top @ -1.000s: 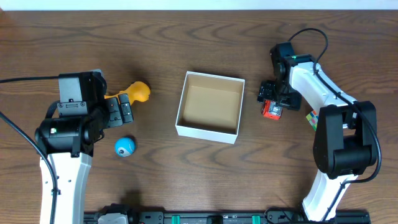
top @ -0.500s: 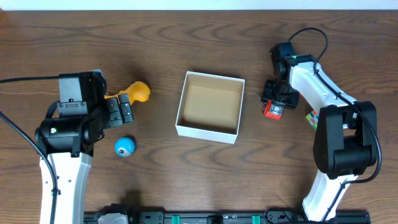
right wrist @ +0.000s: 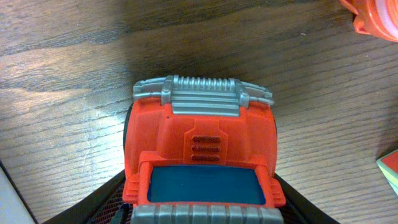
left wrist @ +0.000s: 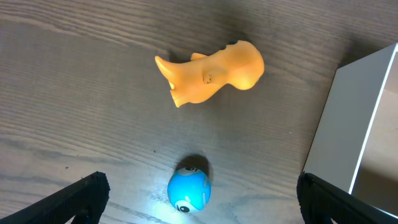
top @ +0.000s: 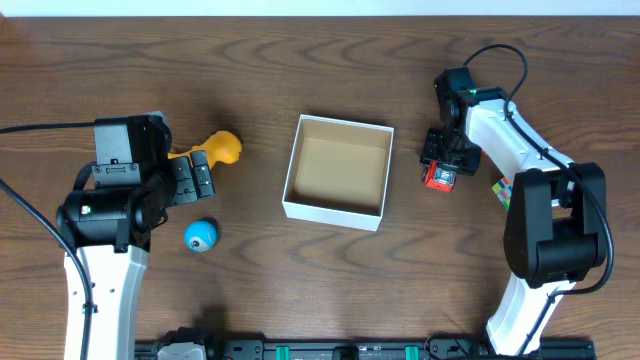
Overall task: Pack container
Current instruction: 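Lower and close the right gripper on the red fire truck, then carry the fire truck left and lower it into the white box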
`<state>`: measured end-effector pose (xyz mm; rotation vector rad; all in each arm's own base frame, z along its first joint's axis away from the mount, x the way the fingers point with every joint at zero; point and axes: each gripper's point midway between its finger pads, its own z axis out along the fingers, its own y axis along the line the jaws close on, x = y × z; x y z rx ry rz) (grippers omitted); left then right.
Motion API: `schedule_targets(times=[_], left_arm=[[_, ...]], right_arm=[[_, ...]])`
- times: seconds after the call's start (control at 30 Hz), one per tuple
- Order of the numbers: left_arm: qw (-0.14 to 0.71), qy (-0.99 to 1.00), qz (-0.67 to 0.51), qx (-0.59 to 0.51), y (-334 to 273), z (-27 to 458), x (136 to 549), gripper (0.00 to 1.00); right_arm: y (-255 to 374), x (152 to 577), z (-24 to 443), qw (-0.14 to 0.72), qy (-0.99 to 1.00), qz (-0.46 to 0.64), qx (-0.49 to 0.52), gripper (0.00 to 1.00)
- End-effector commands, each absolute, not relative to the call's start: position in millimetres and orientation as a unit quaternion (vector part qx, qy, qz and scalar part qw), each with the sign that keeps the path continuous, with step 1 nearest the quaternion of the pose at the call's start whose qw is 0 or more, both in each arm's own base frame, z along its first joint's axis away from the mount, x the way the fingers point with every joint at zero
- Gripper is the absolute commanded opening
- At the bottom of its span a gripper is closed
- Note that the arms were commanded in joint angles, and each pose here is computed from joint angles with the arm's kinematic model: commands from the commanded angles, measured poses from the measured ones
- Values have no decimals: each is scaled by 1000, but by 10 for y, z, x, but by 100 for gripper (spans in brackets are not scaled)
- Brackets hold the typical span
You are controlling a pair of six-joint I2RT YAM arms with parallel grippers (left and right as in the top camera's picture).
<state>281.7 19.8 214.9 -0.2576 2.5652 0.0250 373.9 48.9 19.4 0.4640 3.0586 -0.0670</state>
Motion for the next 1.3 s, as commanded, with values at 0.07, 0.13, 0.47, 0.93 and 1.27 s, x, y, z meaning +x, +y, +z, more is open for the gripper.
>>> schedule_targets(times=[0.07, 0.13, 0.47, 0.93, 1.27], left_arm=[[286, 953, 4, -102, 202, 2220, 2836, 98], [286, 953, 4, -102, 202, 2221, 2837, 98], [286, 953, 4, -102, 202, 2220, 2836, 98], [287, 953, 4, -102, 202, 2221, 2838, 98], [286, 953, 4, -102, 202, 2220, 2836, 98]], right_arm=[[495, 3828, 442, 59, 987, -15, 150, 1], [518, 3851, 580, 76, 986, -10, 148, 1], [929, 3847, 1560, 198, 976, 32, 86, 1], [2210, 3632, 1963, 261, 959, 101, 49, 1], [2278, 3594, 1039, 158, 983, 39, 88, 1]])
